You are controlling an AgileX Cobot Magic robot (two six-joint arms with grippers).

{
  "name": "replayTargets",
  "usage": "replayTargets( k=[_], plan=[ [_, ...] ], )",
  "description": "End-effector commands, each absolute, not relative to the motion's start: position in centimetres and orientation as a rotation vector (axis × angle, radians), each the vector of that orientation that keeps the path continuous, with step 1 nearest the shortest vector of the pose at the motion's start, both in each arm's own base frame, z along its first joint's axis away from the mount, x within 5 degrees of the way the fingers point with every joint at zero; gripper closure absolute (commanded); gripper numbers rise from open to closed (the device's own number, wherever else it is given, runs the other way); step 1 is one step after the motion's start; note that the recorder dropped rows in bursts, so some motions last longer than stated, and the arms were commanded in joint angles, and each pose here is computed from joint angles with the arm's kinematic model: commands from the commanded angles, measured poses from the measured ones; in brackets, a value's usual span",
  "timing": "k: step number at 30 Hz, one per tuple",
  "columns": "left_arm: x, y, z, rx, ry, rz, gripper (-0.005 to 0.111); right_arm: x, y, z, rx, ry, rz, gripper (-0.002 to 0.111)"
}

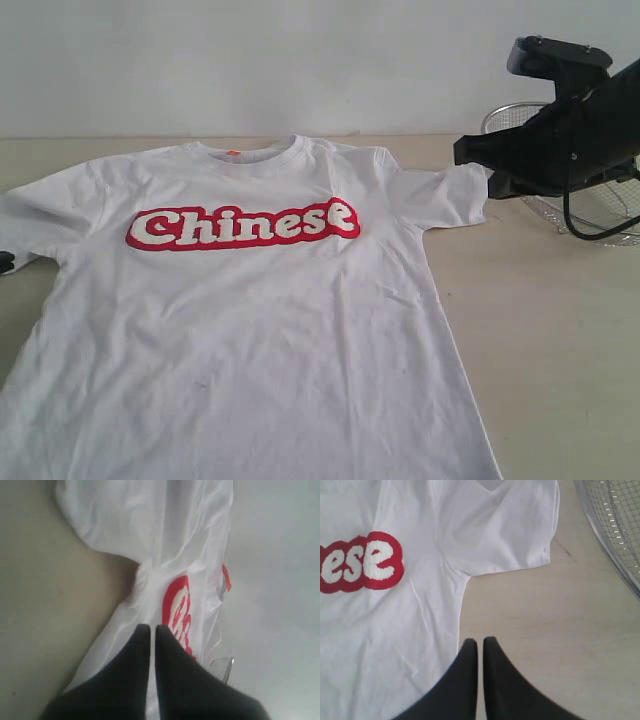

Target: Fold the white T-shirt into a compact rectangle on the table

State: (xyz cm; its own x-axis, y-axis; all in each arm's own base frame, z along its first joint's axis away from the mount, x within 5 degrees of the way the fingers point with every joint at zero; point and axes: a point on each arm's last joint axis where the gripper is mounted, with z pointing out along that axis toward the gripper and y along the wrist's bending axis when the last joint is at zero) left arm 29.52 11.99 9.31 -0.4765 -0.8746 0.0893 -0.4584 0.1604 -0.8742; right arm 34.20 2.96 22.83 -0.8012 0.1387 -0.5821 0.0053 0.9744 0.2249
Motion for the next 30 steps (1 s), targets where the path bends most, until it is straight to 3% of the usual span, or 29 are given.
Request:
replayTargets(
  k=[1,4,10,12,19,30],
  plan=[
    [29.8,12.4,9.2,-1.292,2.004,-1.200,0.102,34.1,2.8,23.2,0.089,2.469,0.269,0.108],
    [30.4,12.8,9.7,-1.264,1.995,-1.191,0.097,34.1,2.8,23.2,0.089,2.469,0.269,0.108],
    [31.4,12.3,10.1,-1.247,1.997,-1.212,0.058,34.1,2.8,23.2,0.089,2.469,0.269,0.108],
    [31.6,11.8,9.9,-1.250,2.026,-1.179,0.050,34.1,2.8,23.2,0.089,2.469,0.269,0.108],
    [32.9,10.3,8.6,-1.281,2.091,-1.165,0.049,34.1,2.8,23.2,0.092,2.469,0.270,0.108],
    [34.8,11.0,7.0,-1.315,2.079,-1.184,0.049,34.1,2.8,23.2,0.090,2.469,0.269,0.108]
  ],
)
